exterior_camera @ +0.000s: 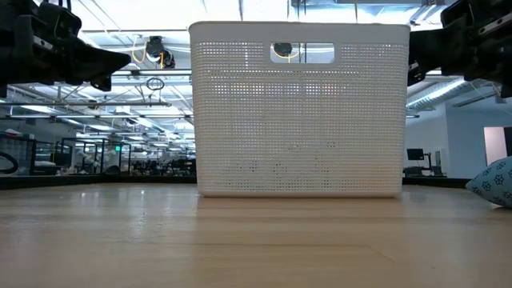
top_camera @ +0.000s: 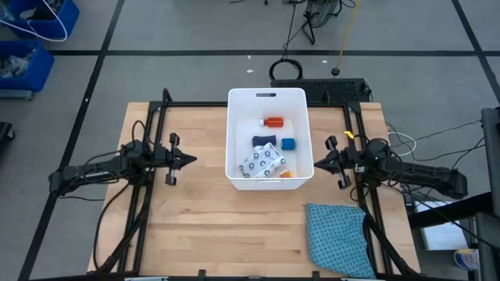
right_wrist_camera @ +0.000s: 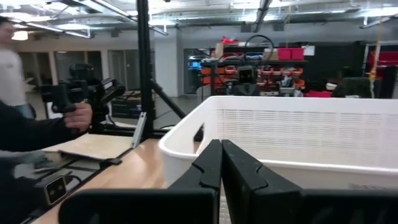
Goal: Pick & place medical supplies in basket/bin
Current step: Return to Home Position
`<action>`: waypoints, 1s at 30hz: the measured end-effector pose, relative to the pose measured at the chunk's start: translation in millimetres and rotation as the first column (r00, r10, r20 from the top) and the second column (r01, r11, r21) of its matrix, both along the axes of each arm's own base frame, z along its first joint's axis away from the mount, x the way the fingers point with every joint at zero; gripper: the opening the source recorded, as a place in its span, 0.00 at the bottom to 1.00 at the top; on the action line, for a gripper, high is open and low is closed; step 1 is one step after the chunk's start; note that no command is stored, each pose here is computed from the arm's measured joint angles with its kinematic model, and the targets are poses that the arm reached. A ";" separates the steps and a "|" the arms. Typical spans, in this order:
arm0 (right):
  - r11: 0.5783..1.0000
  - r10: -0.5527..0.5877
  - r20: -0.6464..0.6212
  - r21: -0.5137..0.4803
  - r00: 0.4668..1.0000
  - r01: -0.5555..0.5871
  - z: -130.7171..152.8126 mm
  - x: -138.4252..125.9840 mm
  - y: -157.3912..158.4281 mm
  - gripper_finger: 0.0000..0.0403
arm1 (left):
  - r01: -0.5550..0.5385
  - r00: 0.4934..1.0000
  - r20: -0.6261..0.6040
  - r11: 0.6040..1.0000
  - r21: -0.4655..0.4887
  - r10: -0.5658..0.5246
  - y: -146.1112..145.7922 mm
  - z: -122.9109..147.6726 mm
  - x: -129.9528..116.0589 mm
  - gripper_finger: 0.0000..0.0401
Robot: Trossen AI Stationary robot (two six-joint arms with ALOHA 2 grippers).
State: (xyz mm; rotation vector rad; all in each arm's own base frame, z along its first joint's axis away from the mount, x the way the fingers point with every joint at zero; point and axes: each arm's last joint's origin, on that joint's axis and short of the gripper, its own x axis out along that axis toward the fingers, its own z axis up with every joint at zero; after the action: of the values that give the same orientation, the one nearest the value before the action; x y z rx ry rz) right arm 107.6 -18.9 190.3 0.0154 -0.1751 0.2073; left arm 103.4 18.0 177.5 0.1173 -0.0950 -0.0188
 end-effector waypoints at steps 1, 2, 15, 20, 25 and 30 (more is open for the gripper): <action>1.000 0.005 0.001 -0.006 1.000 -0.005 0.0 0.1 0.7 0.00 | 0.000 1.000 0.000 1.000 -0.001 0.000 0.0 0.0 0.0 0.01; 1.000 0.009 0.002 -0.010 1.000 -0.009 0.0 0.2 1.2 0.00 | 0.000 1.000 0.000 1.000 -0.001 0.000 0.0 0.0 0.0 0.01; 1.000 0.007 0.007 -0.026 1.000 -0.007 0.1 0.2 1.4 0.00 | -0.007 1.000 -0.002 1.000 -0.023 0.007 0.3 -0.1 0.0 0.01; 0.999 0.006 0.008 -0.032 1.000 -0.006 0.1 0.2 1.4 0.00 | -0.007 1.000 0.001 1.000 -0.021 0.007 0.3 0.2 0.0 0.05; 0.999 0.006 0.008 -0.033 1.000 -0.006 0.1 0.2 1.4 0.00 | -0.007 1.000 0.002 1.000 -0.020 0.007 0.3 0.2 0.0 0.06; 0.999 0.006 0.008 -0.033 1.000 -0.006 0.1 0.2 1.4 0.00 | -0.007 1.000 0.002 1.000 -0.020 0.007 0.3 0.3 0.0 0.04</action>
State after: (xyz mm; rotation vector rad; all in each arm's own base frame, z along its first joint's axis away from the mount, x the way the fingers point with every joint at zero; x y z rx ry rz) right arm 107.8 -17.5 190.4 -0.0181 -0.1801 0.2160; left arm 103.4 18.3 177.8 0.0976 -0.0971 -0.0110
